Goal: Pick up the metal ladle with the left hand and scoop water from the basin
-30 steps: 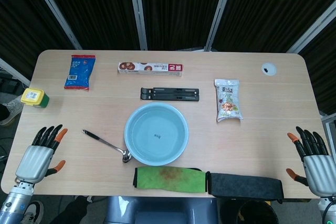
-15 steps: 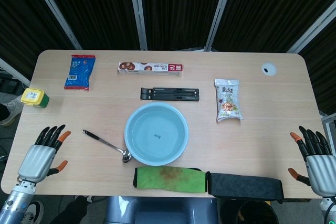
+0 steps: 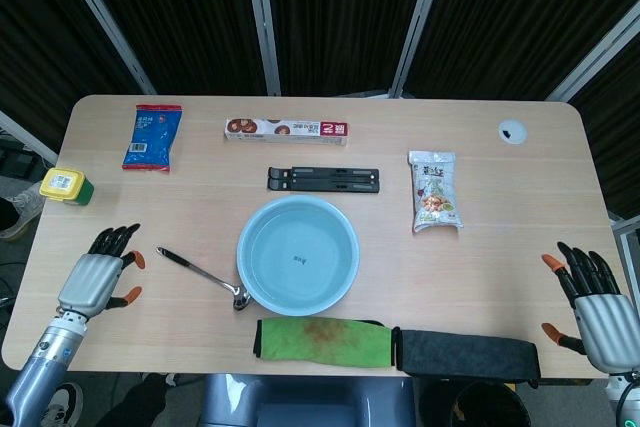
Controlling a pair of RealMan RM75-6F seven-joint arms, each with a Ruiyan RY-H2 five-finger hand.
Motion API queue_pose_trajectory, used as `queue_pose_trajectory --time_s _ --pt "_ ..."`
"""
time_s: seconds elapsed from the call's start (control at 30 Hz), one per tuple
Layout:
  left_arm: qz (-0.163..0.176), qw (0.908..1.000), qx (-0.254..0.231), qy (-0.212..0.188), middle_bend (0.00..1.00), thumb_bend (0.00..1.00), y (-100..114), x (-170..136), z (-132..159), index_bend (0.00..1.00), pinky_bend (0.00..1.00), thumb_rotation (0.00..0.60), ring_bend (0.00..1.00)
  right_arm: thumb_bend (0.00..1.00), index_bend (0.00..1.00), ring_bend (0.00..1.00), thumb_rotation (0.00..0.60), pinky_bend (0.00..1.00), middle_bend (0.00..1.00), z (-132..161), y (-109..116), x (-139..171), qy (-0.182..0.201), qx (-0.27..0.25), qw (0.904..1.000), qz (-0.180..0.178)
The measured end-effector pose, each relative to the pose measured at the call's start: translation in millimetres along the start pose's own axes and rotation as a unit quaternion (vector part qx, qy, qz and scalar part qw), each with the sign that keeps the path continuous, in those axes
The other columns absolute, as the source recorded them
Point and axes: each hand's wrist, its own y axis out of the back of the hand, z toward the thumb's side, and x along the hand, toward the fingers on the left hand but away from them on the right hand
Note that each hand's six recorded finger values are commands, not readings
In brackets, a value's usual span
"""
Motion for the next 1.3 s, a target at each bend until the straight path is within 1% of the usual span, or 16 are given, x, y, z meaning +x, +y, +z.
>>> queue_pose_trajectory --time_s 0.07,0.23,0.37,0.47,0.63,0.9,1.3 --pt "-0.004 1.0000 0.003 0.001 0.00 0.31 -5.0 5.2 2.2 0.42 0.00 0.600 0.00 0.00 0.13 0.00 0.600 0.00 0.00 -1.4 0.5 -1.0 0.000 -0.002 1.0000 0.002" --pt "-0.027 0.9996 0.004 -0.002 0.00 0.32 -20.7 19.8 11.8 0.43 0.00 0.600 0.00 0.00 0.15 0.00 0.600 0.00 0.00 -5.6 4.5 -2.8 -0.002 -0.015 0.9999 0.002" --pt "-0.034 0.9992 0.020 -0.006 0.00 0.34 -30.4 31.3 20.9 0.42 0.00 0.600 0.00 0.00 0.16 0.00 0.600 0.00 0.00 -7.0 7.8 -3.8 0.001 -0.026 0.9996 -0.001" --pt "-0.045 0.9984 0.031 -0.015 0.00 0.34 -38.3 41.4 33.5 0.41 0.00 0.600 0.00 0.00 0.16 0.00 0.600 0.00 0.00 -6.8 4.6 -6.5 0.004 -0.026 0.9996 0.009" --pt "-0.049 0.9973 0.047 -0.028 0.00 0.34 -42.7 54.3 51.3 0.42 0.00 0.600 0.00 0.00 0.14 0.00 0.600 0.00 0.00 -6.1 -2.5 -13.3 0.007 -0.026 0.9992 0.031" --pt "-0.066 0.9951 0.061 -0.042 0.00 0.34 -54.9 71.8 73.0 0.42 0.00 0.600 0.00 0.00 0.13 0.00 0.600 0.00 0.00 -12.8 0.9 -14.2 -0.007 -0.031 0.9991 0.028" --pt "-0.088 0.9920 0.072 -0.055 0.00 0.37 -75.7 84.1 86.6 0.44 0.00 0.600 0.00 0.00 0.13 0.00 0.600 0.00 0.00 -15.7 1.2 -15.3 -0.010 -0.031 0.9990 0.031"
